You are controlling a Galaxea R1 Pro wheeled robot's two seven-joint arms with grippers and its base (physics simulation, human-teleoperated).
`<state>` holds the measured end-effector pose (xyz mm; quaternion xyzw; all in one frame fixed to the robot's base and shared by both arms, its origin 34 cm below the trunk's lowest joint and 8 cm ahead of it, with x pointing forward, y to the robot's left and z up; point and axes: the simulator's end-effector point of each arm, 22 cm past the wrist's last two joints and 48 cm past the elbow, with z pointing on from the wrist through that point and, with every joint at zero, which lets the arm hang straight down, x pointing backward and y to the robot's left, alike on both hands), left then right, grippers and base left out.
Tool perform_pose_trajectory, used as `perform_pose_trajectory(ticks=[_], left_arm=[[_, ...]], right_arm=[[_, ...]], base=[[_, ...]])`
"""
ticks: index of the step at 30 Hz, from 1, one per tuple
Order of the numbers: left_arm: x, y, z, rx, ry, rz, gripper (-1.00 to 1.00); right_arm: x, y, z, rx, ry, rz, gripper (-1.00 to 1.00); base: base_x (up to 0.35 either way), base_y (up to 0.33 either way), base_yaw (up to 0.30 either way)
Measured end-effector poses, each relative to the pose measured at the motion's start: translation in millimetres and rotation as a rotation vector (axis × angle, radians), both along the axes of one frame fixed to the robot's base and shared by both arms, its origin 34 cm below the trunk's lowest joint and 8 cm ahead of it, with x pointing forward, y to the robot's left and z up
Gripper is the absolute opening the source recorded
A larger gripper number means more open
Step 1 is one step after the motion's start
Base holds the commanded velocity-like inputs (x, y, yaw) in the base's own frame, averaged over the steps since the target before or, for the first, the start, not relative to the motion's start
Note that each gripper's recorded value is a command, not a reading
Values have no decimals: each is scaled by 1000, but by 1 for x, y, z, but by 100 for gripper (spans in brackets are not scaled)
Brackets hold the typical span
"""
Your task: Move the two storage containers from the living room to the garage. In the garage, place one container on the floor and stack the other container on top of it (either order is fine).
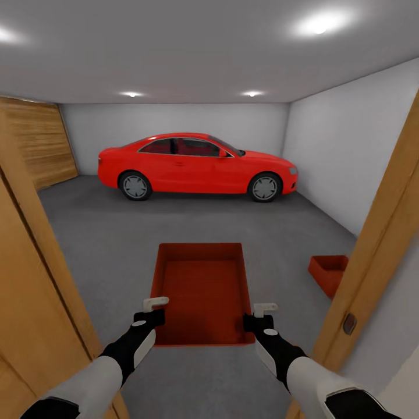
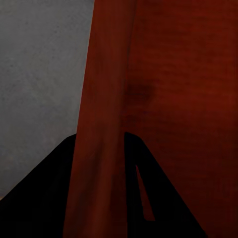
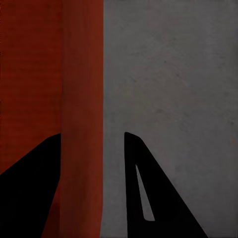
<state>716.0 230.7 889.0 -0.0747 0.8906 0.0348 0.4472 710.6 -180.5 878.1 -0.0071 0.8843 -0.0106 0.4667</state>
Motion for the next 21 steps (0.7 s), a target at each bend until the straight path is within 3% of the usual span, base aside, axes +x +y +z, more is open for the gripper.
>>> perform_pose_trajectory(ticks=[21], left_arm=[[-1, 0, -1, -3, -3, 2, -100]], right_arm=[[0, 0, 0, -2, -2, 1, -100]], base=[[321, 0, 0]])
